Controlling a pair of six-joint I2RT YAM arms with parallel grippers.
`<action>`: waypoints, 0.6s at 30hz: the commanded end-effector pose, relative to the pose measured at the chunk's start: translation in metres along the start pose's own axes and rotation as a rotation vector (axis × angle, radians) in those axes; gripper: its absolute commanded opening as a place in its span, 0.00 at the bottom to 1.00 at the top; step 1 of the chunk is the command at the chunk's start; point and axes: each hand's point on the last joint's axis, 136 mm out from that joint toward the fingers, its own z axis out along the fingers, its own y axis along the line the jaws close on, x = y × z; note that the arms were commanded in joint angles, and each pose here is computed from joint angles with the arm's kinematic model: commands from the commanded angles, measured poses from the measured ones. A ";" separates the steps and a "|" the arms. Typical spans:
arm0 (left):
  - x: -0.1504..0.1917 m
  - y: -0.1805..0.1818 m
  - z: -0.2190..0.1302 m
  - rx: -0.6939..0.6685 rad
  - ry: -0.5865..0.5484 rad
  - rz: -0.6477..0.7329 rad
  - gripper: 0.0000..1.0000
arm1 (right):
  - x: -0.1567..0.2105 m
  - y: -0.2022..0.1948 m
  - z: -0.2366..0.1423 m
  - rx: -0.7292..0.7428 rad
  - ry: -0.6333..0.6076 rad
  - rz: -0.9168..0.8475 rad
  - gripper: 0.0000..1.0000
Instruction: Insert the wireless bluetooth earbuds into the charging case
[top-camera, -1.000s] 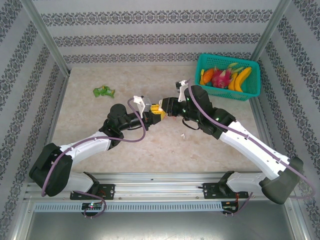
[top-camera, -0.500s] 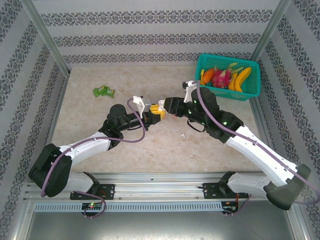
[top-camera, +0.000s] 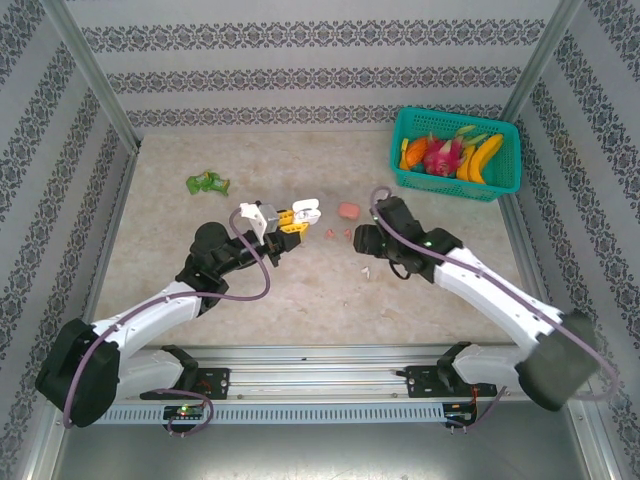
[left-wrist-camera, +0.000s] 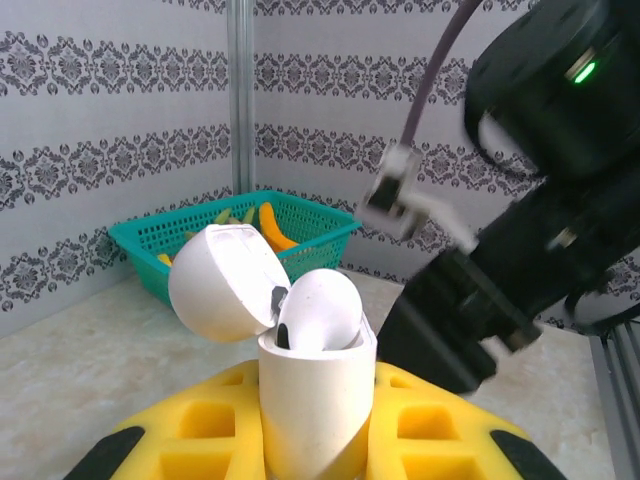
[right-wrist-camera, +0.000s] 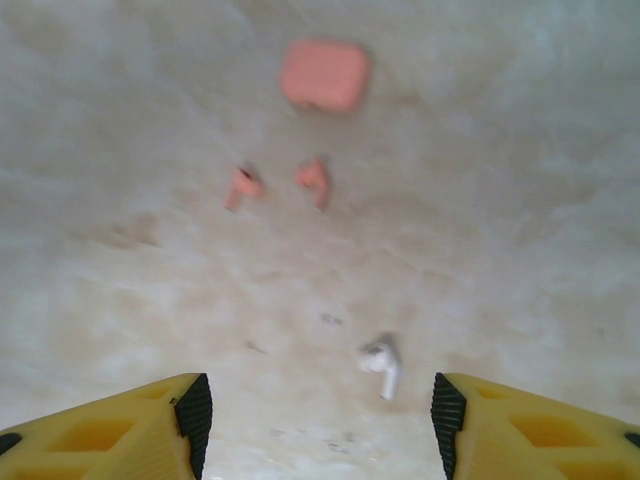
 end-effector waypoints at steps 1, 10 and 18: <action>-0.006 0.002 -0.006 -0.007 -0.025 0.028 0.00 | 0.009 -0.018 0.018 0.137 0.087 -0.088 0.63; -0.008 0.002 -0.012 -0.013 -0.042 0.021 0.00 | 0.036 -0.019 0.071 0.222 0.306 -0.237 0.60; -0.008 0.003 -0.014 -0.016 -0.044 0.016 0.00 | 0.064 -0.019 0.097 0.213 0.434 -0.266 0.56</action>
